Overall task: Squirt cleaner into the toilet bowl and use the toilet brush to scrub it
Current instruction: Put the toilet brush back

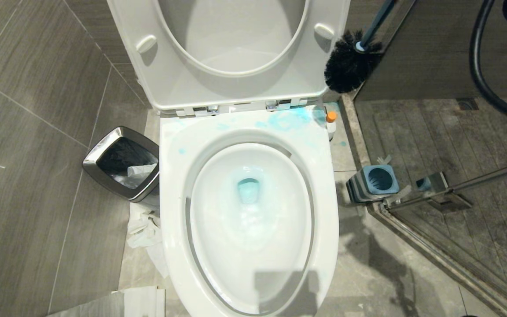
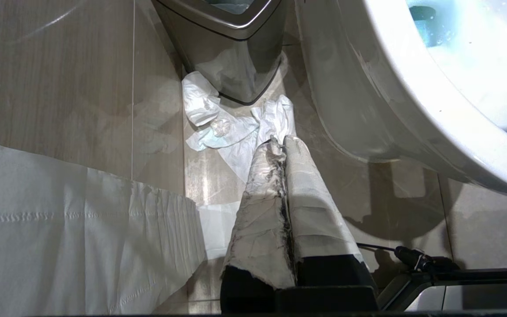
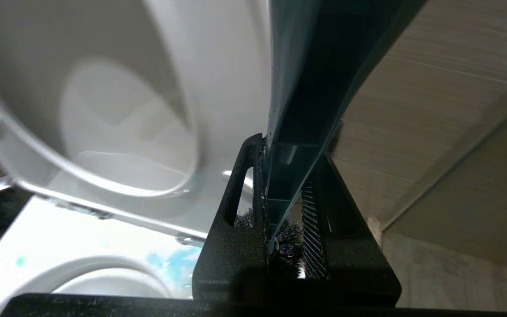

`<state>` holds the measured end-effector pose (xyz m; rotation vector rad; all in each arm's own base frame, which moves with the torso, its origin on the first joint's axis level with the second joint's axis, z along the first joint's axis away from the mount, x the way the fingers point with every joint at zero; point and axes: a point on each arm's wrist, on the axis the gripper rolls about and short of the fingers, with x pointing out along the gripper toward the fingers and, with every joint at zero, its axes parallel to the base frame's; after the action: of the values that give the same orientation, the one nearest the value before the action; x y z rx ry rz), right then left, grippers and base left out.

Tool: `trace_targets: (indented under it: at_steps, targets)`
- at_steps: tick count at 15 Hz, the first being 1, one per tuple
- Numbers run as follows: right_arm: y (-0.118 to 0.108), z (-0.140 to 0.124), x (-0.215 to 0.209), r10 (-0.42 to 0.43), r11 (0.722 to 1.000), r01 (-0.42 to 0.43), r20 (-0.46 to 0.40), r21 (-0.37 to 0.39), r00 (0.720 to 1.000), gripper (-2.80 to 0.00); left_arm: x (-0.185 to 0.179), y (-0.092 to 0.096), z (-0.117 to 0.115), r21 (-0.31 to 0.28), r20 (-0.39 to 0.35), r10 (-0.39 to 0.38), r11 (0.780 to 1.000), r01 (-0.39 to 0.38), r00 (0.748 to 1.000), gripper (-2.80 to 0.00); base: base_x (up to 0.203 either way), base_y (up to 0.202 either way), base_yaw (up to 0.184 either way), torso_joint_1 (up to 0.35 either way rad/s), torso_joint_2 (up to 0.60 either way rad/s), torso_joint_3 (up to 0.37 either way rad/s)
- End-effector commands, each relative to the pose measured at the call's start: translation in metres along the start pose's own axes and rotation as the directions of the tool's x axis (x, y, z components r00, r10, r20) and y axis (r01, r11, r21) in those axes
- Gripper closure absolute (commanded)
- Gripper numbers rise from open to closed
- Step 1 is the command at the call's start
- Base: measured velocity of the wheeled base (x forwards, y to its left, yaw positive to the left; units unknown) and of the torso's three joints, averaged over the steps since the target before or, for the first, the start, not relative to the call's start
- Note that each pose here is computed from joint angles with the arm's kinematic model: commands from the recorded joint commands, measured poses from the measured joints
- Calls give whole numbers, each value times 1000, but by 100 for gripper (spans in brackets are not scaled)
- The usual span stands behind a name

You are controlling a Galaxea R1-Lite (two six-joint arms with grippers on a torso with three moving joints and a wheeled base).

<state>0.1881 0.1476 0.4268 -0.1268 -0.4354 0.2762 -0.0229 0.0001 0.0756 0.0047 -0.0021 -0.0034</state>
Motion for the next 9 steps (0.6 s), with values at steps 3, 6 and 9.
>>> trace_targets:
  at_steps: [3,6,9]
  targets:
    - [-39,-20,3,-106,993,102,-62,-60,992,0,0,0,0,0,-1,0,1000,0,1000,0,0,0,0,0,0,0]
    - [-59,-57,4,-143,990,138,-170,-39,975,0,0,0,0,0,-1,0,1000,0,1000,0,0,0,0,0,0,0]
    - [-78,-93,11,-196,981,190,-261,-49,945,0,0,0,0,0,-1,0,1000,0,1000,0,0,0,0,0,0,0]
